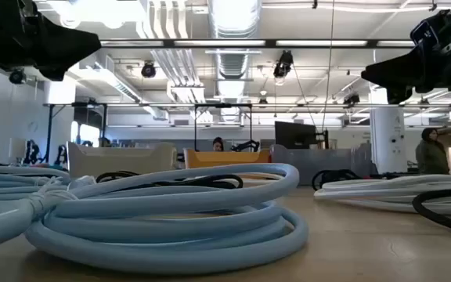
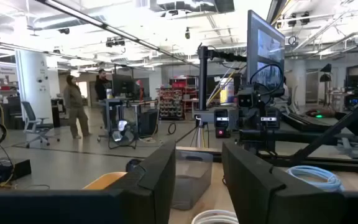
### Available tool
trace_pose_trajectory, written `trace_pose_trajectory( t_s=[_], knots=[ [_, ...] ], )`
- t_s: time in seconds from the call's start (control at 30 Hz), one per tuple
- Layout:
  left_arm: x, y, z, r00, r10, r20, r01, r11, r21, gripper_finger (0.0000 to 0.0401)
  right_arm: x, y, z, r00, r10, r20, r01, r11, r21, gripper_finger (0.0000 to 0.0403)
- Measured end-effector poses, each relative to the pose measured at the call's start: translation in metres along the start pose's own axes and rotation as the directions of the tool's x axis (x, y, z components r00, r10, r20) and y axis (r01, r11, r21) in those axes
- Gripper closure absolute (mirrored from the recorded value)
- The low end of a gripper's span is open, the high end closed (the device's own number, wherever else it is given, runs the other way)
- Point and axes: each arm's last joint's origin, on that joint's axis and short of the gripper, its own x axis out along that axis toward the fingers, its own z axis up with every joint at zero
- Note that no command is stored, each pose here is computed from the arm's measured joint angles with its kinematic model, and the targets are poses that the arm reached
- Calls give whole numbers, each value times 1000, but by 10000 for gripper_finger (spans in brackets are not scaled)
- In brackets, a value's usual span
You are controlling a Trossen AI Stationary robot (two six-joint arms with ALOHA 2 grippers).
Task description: Pick & Place USB Port
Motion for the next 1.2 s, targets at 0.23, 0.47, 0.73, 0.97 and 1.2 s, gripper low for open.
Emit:
trace_pose_trajectory(
  t_s=[0.23,0.47,0.73,0.97,1.2],
  knots=[
    [0,0,0,1000,0,0,0,1000,0,266,0,0,0,1000,0,0,0,1000,0,331],
    [0,0,0,1000,0,-1,0,1000,0,266,0,0,0,1000,0,0,0,1000,0,332],
    [0,0,0,1000,0,0,0,1000,0,265,0,0,0,1000,0,0,0,1000,0,320],
    [0,0,0,1000,0,0,0,1000,0,265,0,0,0,1000,0,0,0,1000,0,323],
    [0,0,0,1000,0,0,0,1000,0,265,0,0,0,1000,-1,0,1,1000,0,334]
  ],
)
